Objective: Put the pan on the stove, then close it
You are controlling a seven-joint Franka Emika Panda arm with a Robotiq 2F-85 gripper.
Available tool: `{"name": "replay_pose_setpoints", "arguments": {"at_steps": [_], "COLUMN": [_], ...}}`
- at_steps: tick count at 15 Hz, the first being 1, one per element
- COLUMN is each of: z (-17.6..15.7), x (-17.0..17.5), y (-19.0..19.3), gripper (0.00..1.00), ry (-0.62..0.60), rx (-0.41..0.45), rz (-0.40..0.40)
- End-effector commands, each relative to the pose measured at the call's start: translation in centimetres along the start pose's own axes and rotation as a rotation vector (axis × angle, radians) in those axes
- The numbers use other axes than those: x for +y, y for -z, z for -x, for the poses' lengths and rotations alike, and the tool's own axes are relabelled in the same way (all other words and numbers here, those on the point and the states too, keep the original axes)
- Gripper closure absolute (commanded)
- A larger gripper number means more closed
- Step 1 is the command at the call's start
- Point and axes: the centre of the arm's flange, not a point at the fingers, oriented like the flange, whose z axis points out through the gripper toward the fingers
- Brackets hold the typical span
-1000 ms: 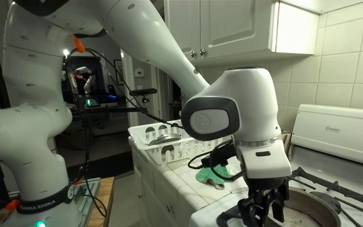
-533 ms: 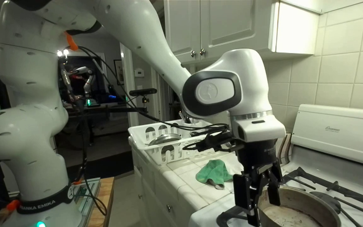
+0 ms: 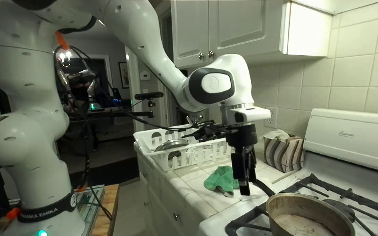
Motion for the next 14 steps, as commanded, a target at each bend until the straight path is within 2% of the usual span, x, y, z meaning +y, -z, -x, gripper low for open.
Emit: {"name": "replay_pose_setpoints", "arguments": {"at_steps": [1,5,8,9,14], "z": [4.3,8.4,10.8,9.3,9.4], "x": [-3.3,-4.8,-2.9,-5.5,-5.3], "y": [2.3,3.2,4.9,2.7,2.7], "gripper": [0.0,0.0,0.0,0.0,0.0], "ry": [0.187,0.418,0.591,0.509,0.518], "rx": [-0.064,-0.135,-0.191,-0.162,-0.167], "rz": [-0.047,-0.039,-0.008,-0.003,0.001]}}
